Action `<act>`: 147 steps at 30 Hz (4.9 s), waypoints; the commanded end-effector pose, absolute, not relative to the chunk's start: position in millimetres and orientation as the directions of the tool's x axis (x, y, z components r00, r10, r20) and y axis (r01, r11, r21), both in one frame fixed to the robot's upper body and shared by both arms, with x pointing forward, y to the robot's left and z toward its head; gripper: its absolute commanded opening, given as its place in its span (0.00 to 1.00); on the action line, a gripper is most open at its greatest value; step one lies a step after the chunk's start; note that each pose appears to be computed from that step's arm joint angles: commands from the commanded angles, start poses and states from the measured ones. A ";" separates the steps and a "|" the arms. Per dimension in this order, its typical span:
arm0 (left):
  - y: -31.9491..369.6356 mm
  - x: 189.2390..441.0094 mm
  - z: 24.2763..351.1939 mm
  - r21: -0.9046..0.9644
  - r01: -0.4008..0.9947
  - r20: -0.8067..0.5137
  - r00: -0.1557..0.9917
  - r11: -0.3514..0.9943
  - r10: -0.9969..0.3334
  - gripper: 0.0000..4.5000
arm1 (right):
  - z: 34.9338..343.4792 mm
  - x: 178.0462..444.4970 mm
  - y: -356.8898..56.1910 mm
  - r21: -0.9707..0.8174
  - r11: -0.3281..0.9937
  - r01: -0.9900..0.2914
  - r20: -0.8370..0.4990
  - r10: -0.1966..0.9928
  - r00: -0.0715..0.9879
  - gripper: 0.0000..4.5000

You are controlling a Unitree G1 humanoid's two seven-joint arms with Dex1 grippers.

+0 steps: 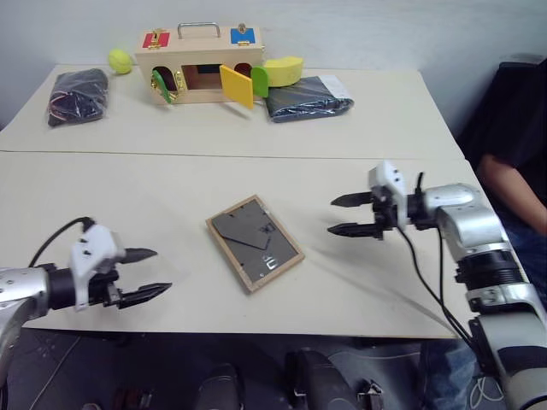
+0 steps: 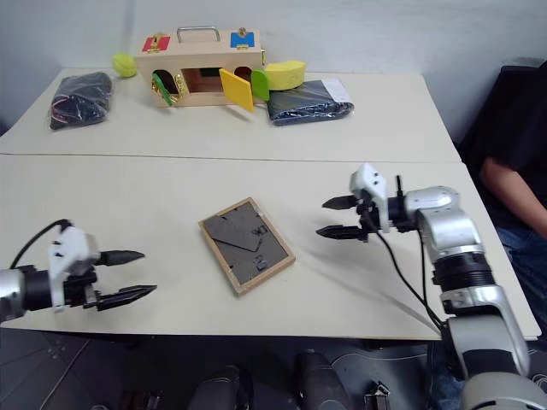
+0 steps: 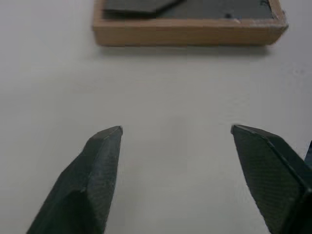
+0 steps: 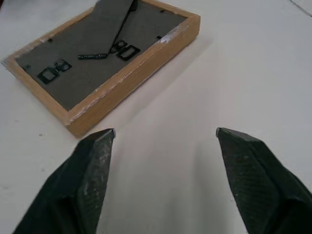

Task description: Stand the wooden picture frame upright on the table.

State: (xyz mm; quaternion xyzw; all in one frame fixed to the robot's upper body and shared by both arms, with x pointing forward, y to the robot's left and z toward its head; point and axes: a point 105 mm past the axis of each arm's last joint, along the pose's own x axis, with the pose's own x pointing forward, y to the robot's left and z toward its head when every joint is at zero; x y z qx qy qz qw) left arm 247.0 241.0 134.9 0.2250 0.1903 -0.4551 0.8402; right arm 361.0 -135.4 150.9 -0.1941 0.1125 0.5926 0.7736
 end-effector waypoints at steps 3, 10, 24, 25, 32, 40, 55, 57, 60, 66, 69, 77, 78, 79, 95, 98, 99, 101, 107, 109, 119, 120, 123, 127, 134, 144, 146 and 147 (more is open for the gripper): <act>226.9 274.1 127.4 0.274 0.886 -0.559 0.463 0.374 -0.688 0.43 | 144.1 368.3 -113.8 -0.289 0.138 -0.947 -0.456 0.850 0.263 0.39; 208.5 302.9 123.4 0.274 0.890 -0.544 0.456 0.365 -0.705 0.09 | 132.8 355.4 -91.1 -0.304 0.036 -0.952 -0.474 0.861 0.184 0.01; 195.5 349.0 133.6 0.257 0.842 -0.432 0.539 0.474 -0.723 0.09 | 129.6 317.4 -82.0 -0.241 -0.033 -0.970 -0.481 0.872 0.090 0.01; 202.0 343.3 132.1 0.177 0.850 -0.445 0.519 0.496 -0.730 0.09 | 129.2 320.9 -85.1 -0.258 -0.024 -0.966 -0.492 0.864 0.110 0.01; 196.6 281.7 138.3 -0.502 0.738 -0.413 0.254 0.452 -0.874 0.49 | 129.4 329.0 -90.9 -0.341 -0.084 -0.936 -0.555 0.822 0.128 0.00; 165.3 268.2 122.9 -0.676 0.584 -0.429 0.183 0.448 -0.885 0.99 | 120.5 322.1 -85.9 -0.401 -0.248 -0.882 -0.646 0.759 0.080 0.00; 111.2 299.7 113.0 -0.737 0.516 -0.362 0.243 0.436 -0.900 0.99 | 116.1 315.7 -65.6 -0.397 -0.302 -0.867 -0.636 0.772 0.022 0.00; 112.4 303.1 115.6 -0.741 0.508 -0.353 0.261 0.439 -0.898 0.95 | 115.1 316.6 -67.0 -0.398 -0.297 -0.868 -0.635 0.772 0.027 0.00; 114.5 304.0 117.3 -0.739 0.509 -0.349 0.271 0.441 -0.897 0.81 | 114.0 317.7 -68.4 -0.402 -0.291 -0.868 -0.635 0.772 0.035 0.00; 128.3 295.1 132.2 -0.724 0.548 -0.320 0.270 0.418 -0.908 0.38 | 122.3 324.6 -83.5 -0.403 -0.201 -0.893 -0.596 0.798 0.090 0.04; 129.8 288.8 142.3 -0.710 0.584 -0.296 0.259 0.393 -0.919 0.28 | 148.4 321.0 -91.4 -0.298 -0.099 -0.949 -0.500 0.863 0.067 0.20; 123.3 279.6 150.4 -0.649 0.658 -0.300 0.240 0.382 -0.923 0.28 | 214.1 310.8 -73.2 -0.108 -0.012 -0.994 -0.250 0.968 0.015 0.80; 121.4 279.3 151.4 -0.643 0.666 -0.298 0.236 0.377 -0.925 0.28 | 217.3 312.3 -68.3 -0.098 -0.004 -0.995 -0.231 0.973 0.019 0.89; 120.2 279.3 152.1 -0.639 0.672 -0.296 0.234 0.374 -0.926 0.28 | 219.1 313.6 -65.2 -0.092 0.003 -0.996 -0.221 0.975 0.023 0.97; 108.4 289.0 175.2 -0.605 0.723 -0.270 0.208 0.334 -0.940 0.28 | 238.1 276.5 -41.2 -0.101 -0.135 -0.986 -0.149 0.982 -0.119 1.00; 116.0 291.5 172.9 -0.606 0.713 -0.277 0.226 0.352 -0.934 0.28 | 239.1 277.8 -61.5 -0.110 -0.076 -0.991 -0.173 0.983 -0.056 1.00; 117.5 292.1 172.3 -0.606 0.711 -0.279 0.228 0.355 -0.933 0.28 | 237.9 280.3 -67.1 -0.121 -0.048 -0.992 -0.186 0.982 -0.025 1.00; 120.1 292.7 171.5 -0.607 0.709 -0.282 0.231 0.360 -0.931 0.28 | 229.9 293.4 -81.8 -0.210 0.044 -0.977 -0.241 0.966 0.095 1.00; 124.7 286.2 173.9 -0.618 0.711 -0.271 0.207 0.335 -0.940 0.28 | 204.0 331.9 -110.2 -0.839 0.065 -0.541 -0.228 0.859 0.458 1.00; 125.5 283.6 175.5 -0.623 0.713 -0.266 0.195 0.323 -0.944 0.28 | 196.6 333.5 -104.7 -0.956 -0.020 -0.293 -0.159 0.873 0.462 1.00; 125.0 277.3 183.8 -0.639 0.714 -0.260 0.149 0.286 -0.954 0.28 | 204.2 343.8 -62.8 -0.960 0.121 0.253 0.198 0.931 0.308 1.00; 125.3 277.9 183.6 -0.633 0.717 -0.264 0.154 0.292 -0.952 0.28 | 205.6 343.7 -59.8 -0.952 0.129 0.276 0.211 0.934 0.290 0.96; 126.9 279.0 187.7 -0.626 0.726 -0.242 0.167 0.285 -0.956 0.28 | 204.2 343.0 -51.8 -0.939 0.138 0.317 0.220 0.945 0.243 0.81; 133.4 282.6 192.4 -0.642 0.707 -0.218 0.203 0.297 -0.954 0.28 | 201.6 338.3 -44.5 -0.925 0.170 0.341 0.242 0.953 0.184 0.51; 167.8 272.9 200.2 -0.613 0.685 -0.261 0.295 0.394 -0.919 0.76 | 204.8 343.5 -37.9 -0.918 0.177 0.354 0.249 0.954 0.169 0.28; 213.8 203.1 261.9 -0.180 0.828 -0.216 0.493 0.531 -0.843 1.00 | 196.1 371.5 -48.1 -0.900 0.323 -0.292 0.182 0.888 0.423 0.28; 209.0 198.3 256.8 -0.104 0.834 -0.229 0.511 0.543 -0.829 1.00 | 199.0 370.0 -49.8 -0.562 0.431 -0.707 0.171 0.896 0.410 0.28; 207.2 198.1 253.4 -0.086 0.832 -0.231 0.518 0.547 -0.824 1.00 | 203.8 361.3 -47.7 -0.457 0.388 -0.801 0.176 0.922 0.346 0.28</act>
